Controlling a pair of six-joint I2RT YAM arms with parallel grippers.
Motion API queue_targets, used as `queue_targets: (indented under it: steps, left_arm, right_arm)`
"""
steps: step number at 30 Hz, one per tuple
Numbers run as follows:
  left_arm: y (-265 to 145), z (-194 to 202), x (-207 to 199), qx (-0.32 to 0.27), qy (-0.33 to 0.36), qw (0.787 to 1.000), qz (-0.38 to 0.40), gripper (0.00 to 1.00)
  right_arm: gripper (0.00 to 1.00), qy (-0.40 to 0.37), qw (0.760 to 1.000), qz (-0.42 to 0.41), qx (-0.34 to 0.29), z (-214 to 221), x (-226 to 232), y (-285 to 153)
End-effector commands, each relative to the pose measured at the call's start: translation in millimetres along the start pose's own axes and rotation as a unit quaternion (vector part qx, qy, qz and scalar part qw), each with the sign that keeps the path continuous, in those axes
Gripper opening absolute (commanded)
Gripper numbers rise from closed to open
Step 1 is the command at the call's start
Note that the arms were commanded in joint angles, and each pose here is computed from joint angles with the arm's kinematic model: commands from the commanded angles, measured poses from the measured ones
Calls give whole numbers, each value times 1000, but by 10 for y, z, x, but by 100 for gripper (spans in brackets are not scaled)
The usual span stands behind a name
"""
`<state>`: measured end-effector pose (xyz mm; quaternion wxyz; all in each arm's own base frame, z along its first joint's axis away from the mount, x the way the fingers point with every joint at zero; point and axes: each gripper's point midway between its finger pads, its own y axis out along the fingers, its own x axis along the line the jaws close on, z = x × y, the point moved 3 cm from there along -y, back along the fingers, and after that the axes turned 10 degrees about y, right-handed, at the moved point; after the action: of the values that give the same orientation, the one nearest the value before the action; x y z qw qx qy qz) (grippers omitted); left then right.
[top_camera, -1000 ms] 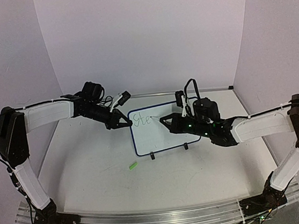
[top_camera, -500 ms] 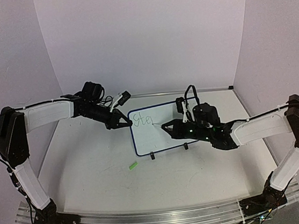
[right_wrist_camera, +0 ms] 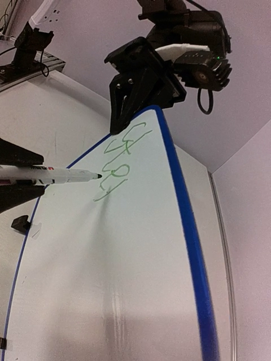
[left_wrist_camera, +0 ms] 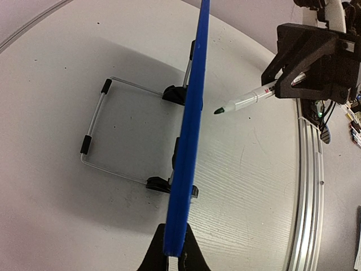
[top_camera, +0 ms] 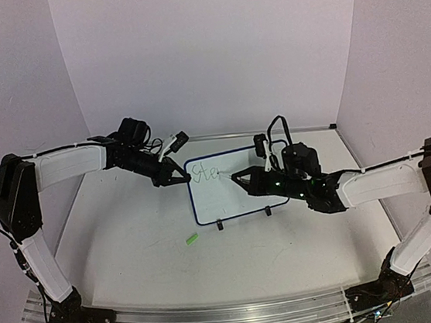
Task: Write a sentence on the whiteboard
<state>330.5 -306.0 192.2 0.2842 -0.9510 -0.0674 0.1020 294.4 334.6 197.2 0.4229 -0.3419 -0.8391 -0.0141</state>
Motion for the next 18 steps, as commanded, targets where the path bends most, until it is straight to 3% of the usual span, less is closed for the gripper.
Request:
queue_targets:
  steps: [1, 18]
  left_arm:
    - [-7, -35, -24, 16, 15, 1000, -15, 0]
    - [5, -31, -33, 17, 15, 1000, -13, 0]
  right_arm:
    - [0, -16, 999, -18, -39, -269, 214, -28]
    - [0, -22, 998, 2, -57, -348, 169, 115]
